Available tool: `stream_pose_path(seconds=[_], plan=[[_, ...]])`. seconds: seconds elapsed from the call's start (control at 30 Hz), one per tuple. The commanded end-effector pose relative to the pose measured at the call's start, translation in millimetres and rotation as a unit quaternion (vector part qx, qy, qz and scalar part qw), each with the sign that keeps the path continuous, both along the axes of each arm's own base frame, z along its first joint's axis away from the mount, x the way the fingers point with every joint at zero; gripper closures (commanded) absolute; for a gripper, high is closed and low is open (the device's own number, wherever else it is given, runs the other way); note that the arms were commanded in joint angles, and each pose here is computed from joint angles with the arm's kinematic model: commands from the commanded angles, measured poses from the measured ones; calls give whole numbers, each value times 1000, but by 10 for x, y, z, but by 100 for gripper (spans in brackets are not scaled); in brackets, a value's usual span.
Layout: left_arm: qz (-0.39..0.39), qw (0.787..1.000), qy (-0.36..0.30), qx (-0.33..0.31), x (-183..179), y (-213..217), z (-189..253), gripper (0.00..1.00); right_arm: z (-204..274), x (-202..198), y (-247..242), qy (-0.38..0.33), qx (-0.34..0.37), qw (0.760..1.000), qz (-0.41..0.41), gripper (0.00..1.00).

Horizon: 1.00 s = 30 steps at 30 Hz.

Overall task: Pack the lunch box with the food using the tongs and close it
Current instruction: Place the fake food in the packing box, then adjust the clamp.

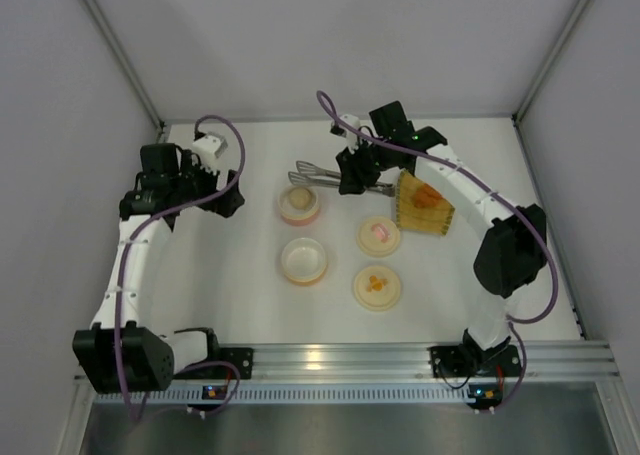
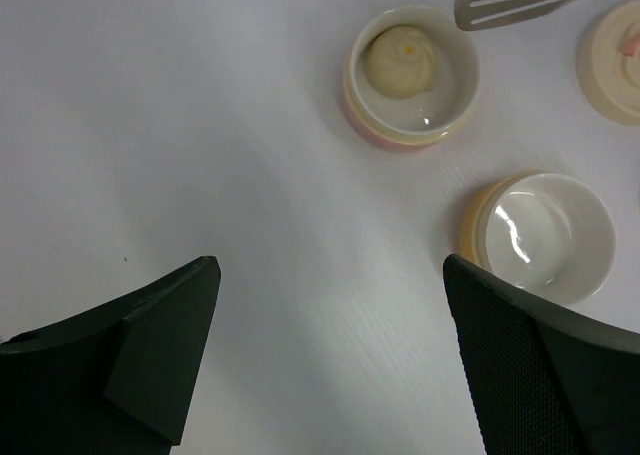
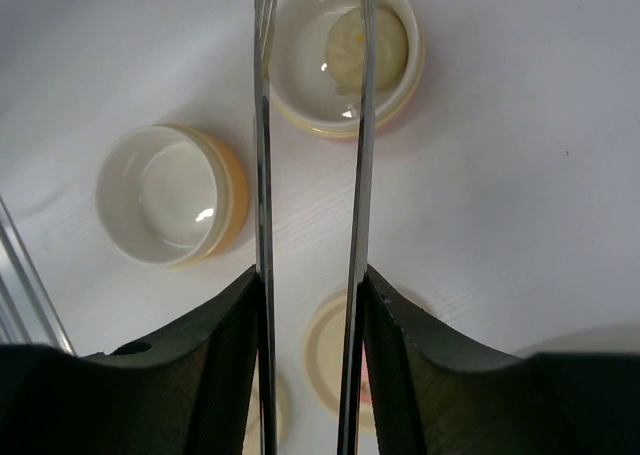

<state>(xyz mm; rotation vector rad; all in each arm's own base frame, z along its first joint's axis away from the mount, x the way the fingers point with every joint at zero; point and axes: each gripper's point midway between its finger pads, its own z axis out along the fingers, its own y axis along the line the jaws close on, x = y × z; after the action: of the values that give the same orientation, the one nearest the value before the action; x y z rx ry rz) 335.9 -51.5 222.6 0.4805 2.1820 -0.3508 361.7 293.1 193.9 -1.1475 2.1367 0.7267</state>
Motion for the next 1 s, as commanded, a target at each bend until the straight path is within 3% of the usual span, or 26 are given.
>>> stream_pose_path(seconds=[0.0, 0.13, 0.4, 0.7, 0.97], plan=[[-156, 979, -124, 46, -186, -253, 305, 1, 436, -297, -31, -7, 49, 998, 25, 58], [-289, 928, -203, 120, -467, -509, 361, 2, 470, -555, -27, 31, 70, 996, 48, 56], [-395, 832, -366, 131, -805, -1225, 628, 2, 447, -868, 76, 75, 89, 991, 72, 54], [-456, 803, -351, 153, -886, -1800, 455, 2, 467, -1021, 256, 105, 110, 984, 96, 54], [-423, 812, -355, 190, -577, -1938, 347, 2, 489, -1209, 310, 123, 122, 977, 124, 55]])
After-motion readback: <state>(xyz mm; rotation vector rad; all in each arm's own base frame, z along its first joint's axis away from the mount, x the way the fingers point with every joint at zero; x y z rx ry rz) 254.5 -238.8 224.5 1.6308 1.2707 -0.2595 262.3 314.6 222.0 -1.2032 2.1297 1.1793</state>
